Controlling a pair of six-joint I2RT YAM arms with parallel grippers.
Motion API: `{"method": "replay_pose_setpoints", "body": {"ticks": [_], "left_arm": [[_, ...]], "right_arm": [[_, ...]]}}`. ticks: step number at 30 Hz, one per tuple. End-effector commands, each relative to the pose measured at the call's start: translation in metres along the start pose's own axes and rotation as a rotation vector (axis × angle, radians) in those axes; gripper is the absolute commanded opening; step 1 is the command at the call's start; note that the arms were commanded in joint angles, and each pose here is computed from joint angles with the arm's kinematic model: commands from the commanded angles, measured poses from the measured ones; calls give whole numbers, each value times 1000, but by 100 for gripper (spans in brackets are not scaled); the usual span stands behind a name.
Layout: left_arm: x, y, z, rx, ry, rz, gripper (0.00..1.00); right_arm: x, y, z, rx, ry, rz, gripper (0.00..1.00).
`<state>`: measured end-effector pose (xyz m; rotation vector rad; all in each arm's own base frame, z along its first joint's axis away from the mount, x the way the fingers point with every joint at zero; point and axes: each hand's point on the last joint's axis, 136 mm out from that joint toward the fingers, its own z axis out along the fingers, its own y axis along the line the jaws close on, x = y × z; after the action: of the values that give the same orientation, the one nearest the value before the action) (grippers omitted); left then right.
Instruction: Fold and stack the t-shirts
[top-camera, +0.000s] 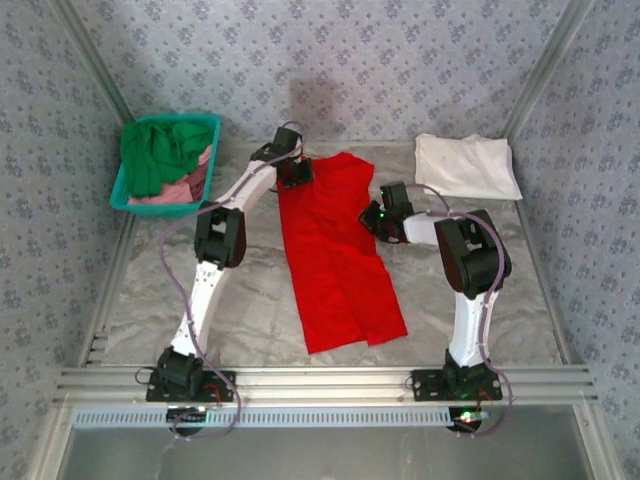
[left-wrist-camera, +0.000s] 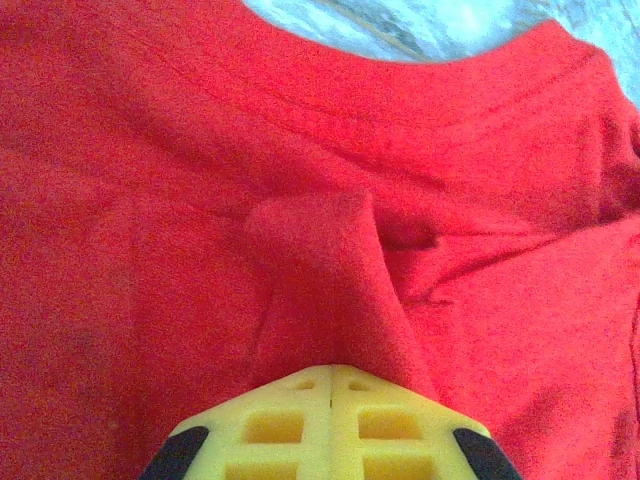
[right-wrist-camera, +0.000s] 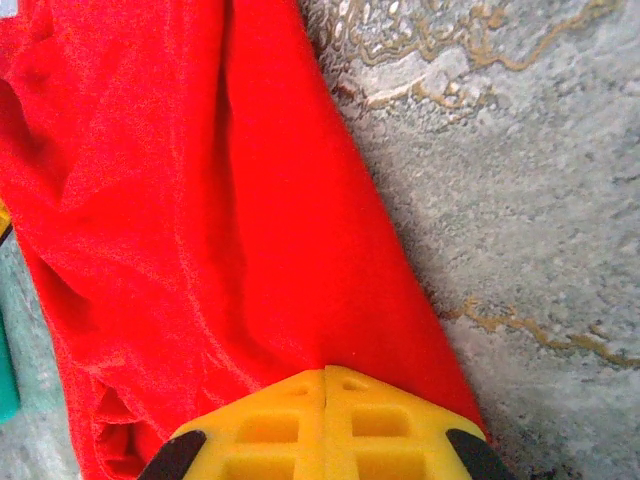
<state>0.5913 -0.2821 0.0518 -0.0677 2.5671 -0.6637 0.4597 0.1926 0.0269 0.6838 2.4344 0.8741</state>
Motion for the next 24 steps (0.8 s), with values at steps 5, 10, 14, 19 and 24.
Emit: {"method": "replay_pose_setpoints", "body": {"ticks": [5, 10, 14, 19, 24], "left_arm": [[-24, -6, -66, 38, -101, -37, 16], [-15, -8, -80, 86, -93, -63, 39], [1, -11, -69, 126, -29, -61, 45], [20, -15, -53, 135, 22, -48, 47], [32, -11, -39, 130, 57, -55, 48]], "right_arm": [[-18, 6, -10, 32, -7, -18, 0], [-29, 18, -15, 21, -11, -69, 0], [-32, 15, -13, 18, -7, -61, 0], [-31, 15, -10, 13, 1, -57, 0], [-27, 13, -9, 15, 16, -57, 0]]}}
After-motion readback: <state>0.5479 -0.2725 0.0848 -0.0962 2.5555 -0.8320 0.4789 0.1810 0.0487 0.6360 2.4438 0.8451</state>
